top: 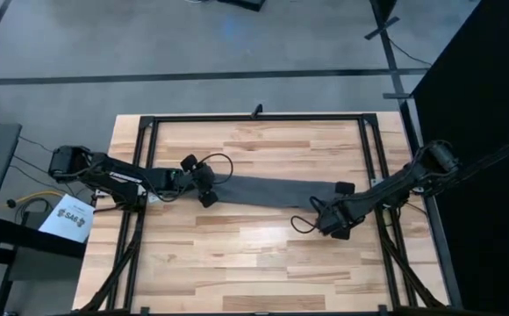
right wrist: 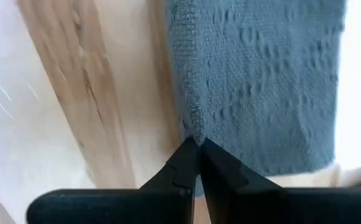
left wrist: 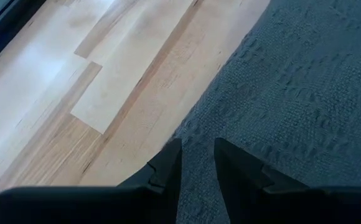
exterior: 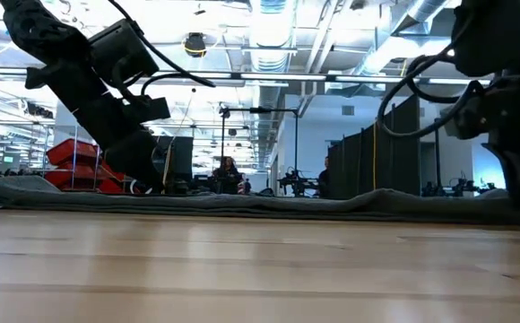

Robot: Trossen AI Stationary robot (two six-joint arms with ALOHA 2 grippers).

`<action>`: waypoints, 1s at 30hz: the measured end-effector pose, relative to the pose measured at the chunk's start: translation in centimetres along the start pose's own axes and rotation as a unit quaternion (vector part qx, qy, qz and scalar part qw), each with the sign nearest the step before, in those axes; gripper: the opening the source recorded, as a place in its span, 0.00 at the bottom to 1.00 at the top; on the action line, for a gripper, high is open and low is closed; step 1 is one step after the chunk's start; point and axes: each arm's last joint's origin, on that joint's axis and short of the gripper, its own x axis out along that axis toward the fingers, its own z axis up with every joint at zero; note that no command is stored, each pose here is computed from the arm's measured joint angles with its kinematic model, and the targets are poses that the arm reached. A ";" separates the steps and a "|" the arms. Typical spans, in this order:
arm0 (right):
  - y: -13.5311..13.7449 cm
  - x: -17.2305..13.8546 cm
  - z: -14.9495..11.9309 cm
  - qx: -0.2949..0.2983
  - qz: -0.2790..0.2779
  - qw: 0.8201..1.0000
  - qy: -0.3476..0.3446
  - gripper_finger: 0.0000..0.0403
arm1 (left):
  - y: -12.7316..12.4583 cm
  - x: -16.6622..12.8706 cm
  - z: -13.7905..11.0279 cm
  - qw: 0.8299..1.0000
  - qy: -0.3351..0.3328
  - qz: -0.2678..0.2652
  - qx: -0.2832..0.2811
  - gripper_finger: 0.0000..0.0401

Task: Roll towel
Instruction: Roll the gray towel

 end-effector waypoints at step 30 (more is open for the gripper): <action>-1.8 0.7 0.0 -0.005 -0.027 0.999 0.040 0.00 | 0.0 0.0 0.1 1.000 0.000 -0.003 0.007 0.20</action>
